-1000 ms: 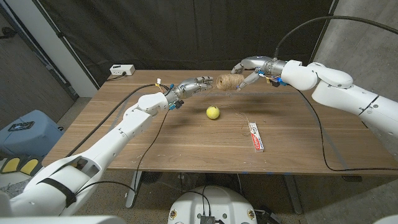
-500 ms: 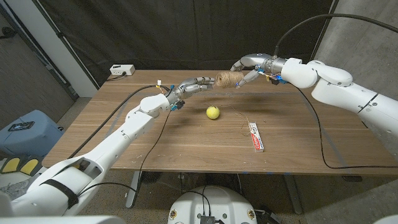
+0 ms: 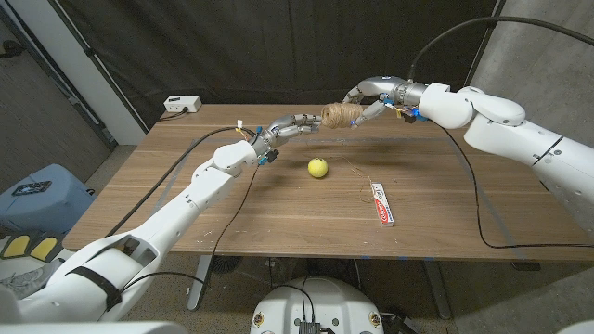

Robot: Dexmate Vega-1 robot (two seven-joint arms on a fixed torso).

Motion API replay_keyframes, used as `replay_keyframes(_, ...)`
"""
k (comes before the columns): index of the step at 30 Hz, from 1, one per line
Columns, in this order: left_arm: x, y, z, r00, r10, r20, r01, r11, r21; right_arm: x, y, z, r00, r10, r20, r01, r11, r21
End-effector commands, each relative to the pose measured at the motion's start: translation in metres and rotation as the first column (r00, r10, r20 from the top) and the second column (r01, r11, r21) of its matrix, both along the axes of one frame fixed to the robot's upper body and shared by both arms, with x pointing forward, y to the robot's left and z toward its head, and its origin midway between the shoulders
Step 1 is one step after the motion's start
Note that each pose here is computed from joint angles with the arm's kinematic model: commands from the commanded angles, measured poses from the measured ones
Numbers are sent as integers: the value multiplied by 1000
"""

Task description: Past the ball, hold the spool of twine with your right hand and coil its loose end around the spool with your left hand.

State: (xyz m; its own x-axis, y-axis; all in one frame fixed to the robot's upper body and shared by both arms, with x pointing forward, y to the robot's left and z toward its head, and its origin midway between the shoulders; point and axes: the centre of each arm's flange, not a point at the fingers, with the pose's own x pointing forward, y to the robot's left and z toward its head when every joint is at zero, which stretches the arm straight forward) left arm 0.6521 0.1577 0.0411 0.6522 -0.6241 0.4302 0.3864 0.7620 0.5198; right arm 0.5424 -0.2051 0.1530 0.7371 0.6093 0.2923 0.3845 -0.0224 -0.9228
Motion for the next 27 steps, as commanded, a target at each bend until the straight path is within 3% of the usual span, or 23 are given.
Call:
replay_keyframes(1, 3, -11, 2, 1000, -5, 7, 5, 1000, 9, -1, 2, 4, 1000, 4, 15, -4, 1000, -3)
replay_keyframes(27, -1, -39, -5, 1000, -7, 26, 7, 1000, 12, -7, 11, 13, 998, 55, 29, -55, 998, -3)
